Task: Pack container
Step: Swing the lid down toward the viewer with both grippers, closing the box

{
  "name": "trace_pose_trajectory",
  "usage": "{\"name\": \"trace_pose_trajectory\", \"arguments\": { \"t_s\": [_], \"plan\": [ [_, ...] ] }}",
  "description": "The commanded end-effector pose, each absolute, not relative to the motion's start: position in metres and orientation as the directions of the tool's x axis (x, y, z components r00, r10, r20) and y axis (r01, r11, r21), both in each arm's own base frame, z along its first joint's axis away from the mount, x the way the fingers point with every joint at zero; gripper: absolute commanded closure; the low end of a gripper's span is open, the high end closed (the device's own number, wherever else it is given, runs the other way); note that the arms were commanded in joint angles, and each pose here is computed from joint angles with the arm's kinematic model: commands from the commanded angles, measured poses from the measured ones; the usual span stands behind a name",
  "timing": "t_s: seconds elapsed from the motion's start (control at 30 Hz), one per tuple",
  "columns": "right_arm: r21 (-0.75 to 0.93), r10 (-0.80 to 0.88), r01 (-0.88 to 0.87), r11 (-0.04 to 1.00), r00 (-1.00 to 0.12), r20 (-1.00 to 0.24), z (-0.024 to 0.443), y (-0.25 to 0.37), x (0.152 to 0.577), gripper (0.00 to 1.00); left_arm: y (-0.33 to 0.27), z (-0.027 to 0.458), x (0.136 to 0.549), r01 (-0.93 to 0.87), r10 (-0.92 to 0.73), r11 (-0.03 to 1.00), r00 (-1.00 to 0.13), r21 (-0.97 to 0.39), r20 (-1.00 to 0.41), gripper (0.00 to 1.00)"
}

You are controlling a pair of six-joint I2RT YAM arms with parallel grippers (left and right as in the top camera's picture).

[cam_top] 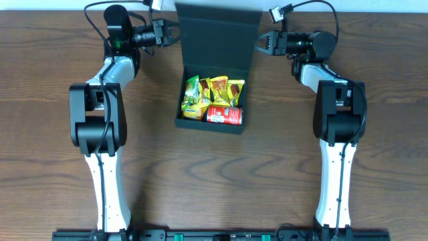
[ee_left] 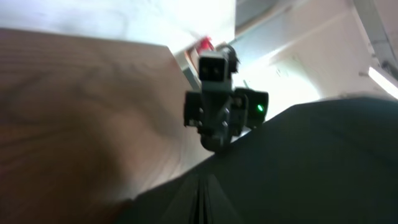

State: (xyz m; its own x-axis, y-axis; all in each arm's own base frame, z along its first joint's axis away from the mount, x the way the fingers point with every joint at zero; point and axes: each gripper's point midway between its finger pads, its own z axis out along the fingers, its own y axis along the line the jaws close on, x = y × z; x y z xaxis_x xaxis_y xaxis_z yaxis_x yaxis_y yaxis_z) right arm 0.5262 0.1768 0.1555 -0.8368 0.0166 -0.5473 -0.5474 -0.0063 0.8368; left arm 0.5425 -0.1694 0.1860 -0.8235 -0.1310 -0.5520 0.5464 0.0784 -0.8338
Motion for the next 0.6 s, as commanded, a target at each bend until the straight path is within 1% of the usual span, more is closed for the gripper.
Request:
{"name": "trace_pose_trajectory", "arguments": {
  "t_s": [0.0, 0.13, 0.43, 0.57],
  "plan": [
    [0.858, 0.007, -0.513, -0.005, -0.858, -0.513, 0.1516, 0.176, 0.5252, 0.98, -0.1708, 0.1791, 0.5259, 0.529, -0.04, 0.022, -0.847, -0.848, -0.529, 0.94],
    [0.857, 0.007, -0.515, -0.006, -0.857, -0.515, 0.1553, 0.176, 0.5222, 0.99, -0.1706, 0.184, 0.5255, 0.571, -0.041, 0.022, -0.82, -0.821, -0.571, 0.94],
    [0.867, 0.006, -0.498, -0.007, -0.867, -0.498, 0.157, 0.1765, 0.5206, 0.99, -0.1672, 0.1854, 0.5266, 0.575, -0.048, 0.026, -0.816, -0.818, -0.576, 0.94],
    [0.876, 0.003, -0.483, -0.01, -0.876, -0.483, 0.1572, 0.1789, 0.52, 0.99, -0.1627, 0.1862, 0.5334, 0.573, -0.083, 0.045, -0.814, -0.818, -0.575, 0.94]
  ]
}}
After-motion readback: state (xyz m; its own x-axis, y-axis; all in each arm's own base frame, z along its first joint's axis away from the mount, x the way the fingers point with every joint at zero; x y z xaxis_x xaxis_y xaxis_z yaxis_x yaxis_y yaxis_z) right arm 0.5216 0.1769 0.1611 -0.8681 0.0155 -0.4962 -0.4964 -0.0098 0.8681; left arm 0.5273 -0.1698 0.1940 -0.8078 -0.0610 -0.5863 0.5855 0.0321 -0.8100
